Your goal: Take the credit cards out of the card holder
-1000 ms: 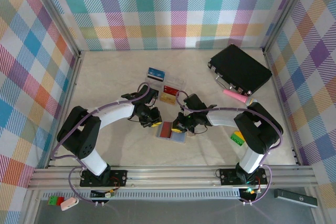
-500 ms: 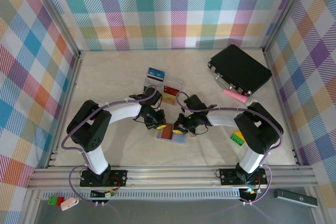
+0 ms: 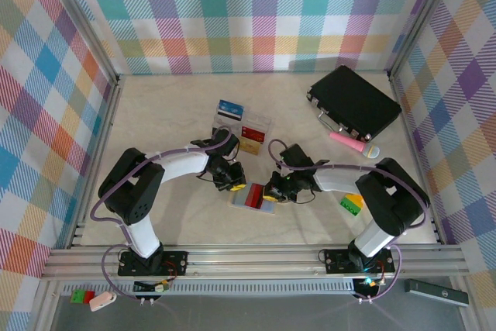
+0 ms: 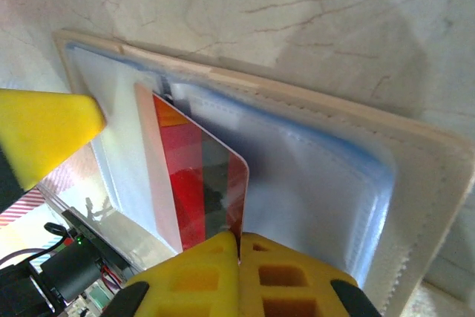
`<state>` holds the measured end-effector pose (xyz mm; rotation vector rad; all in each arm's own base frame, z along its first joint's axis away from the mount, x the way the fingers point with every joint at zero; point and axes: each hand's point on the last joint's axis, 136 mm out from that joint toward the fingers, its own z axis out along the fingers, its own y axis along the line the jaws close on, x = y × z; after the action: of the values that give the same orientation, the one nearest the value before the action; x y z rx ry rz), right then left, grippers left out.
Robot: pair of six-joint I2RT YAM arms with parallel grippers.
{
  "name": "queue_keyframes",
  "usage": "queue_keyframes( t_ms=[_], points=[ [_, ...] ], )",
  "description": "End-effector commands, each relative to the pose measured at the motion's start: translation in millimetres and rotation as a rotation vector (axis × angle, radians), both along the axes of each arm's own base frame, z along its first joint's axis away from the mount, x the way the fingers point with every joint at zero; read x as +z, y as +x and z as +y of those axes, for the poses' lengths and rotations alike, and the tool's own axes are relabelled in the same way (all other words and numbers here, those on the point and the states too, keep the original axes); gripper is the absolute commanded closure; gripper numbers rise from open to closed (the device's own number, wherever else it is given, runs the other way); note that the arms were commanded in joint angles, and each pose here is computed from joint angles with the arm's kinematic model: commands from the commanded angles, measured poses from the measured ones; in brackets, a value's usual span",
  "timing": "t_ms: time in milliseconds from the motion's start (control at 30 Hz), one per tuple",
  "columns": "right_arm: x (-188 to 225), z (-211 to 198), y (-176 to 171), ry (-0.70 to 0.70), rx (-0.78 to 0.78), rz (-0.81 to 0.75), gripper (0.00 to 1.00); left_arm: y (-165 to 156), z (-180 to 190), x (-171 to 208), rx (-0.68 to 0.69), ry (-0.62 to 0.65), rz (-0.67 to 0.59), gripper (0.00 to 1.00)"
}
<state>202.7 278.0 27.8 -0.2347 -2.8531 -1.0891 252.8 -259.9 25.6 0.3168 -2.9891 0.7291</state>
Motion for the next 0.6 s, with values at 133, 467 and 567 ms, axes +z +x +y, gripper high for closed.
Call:
queue_keyframes(
  t_ms=[133, 467, 567],
  points=[
    [5.2, 0.7, 0.1, 0.016, 0.028, -0.023, 0.98, 0.0, -0.6, 19.0, -0.026, 0.012, -0.029, 0.80],
    [28.2, 14.7, 9.6, 0.116, 0.053, -0.109, 0.92, -9.8, -17.1, 14.2, -0.059, -0.045, 0.005, 0.86],
    [33.0, 19.8, 12.3, 0.154, 0.053, -0.126, 0.87, -13.7, -13.2, 3.2, -0.052, -0.016, 0.027, 0.89]
  ],
)
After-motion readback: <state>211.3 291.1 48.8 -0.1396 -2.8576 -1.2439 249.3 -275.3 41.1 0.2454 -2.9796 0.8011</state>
